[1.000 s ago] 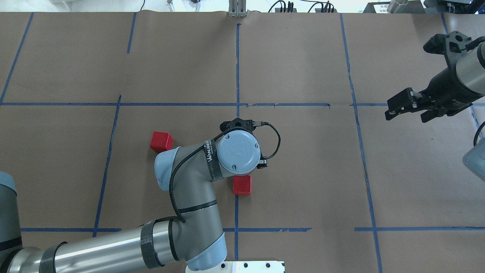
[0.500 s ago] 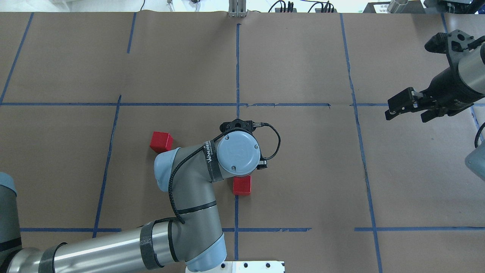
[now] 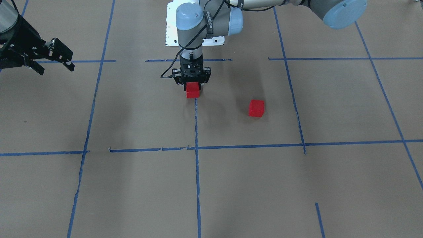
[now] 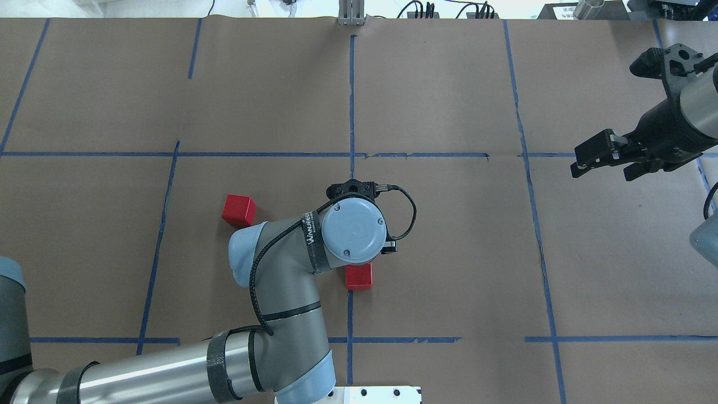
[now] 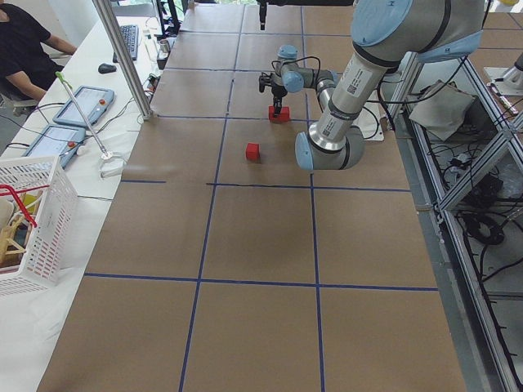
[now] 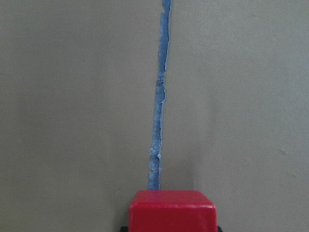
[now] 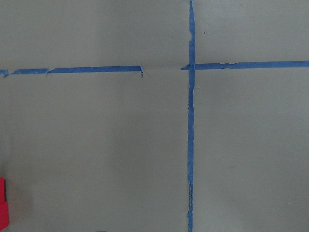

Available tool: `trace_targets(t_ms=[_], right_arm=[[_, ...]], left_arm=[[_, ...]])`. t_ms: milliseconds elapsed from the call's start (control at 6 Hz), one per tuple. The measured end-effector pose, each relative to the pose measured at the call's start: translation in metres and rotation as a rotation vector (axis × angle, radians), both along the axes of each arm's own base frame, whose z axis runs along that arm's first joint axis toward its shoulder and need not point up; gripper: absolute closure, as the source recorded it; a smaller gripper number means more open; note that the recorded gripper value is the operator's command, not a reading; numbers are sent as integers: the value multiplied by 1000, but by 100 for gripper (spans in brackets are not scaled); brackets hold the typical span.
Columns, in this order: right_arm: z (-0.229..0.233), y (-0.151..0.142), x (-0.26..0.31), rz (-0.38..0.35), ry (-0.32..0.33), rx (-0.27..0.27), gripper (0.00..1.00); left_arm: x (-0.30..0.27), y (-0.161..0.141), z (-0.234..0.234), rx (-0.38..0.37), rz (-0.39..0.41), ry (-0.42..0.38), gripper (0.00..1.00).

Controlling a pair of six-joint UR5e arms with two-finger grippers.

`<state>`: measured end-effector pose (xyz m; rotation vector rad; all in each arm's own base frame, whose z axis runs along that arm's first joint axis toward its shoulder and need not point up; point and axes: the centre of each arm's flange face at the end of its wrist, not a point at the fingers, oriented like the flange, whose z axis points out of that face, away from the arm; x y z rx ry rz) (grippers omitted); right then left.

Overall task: Form red blocks into L shape at center
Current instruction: 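Carry the cube with the left gripper and set it beside the placed cube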

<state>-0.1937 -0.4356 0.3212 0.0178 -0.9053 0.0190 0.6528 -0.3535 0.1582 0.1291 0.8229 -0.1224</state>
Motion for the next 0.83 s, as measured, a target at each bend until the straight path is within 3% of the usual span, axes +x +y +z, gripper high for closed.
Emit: trace_targets(t_ms=[167,833], right_arm=[[0,0,0,0,0,0,0],[-1,0,0,-1,-2,1,0]], left_arm=[[-5,3,3,1,2,5,1],[-18,11,-6,13,6,38,0]])
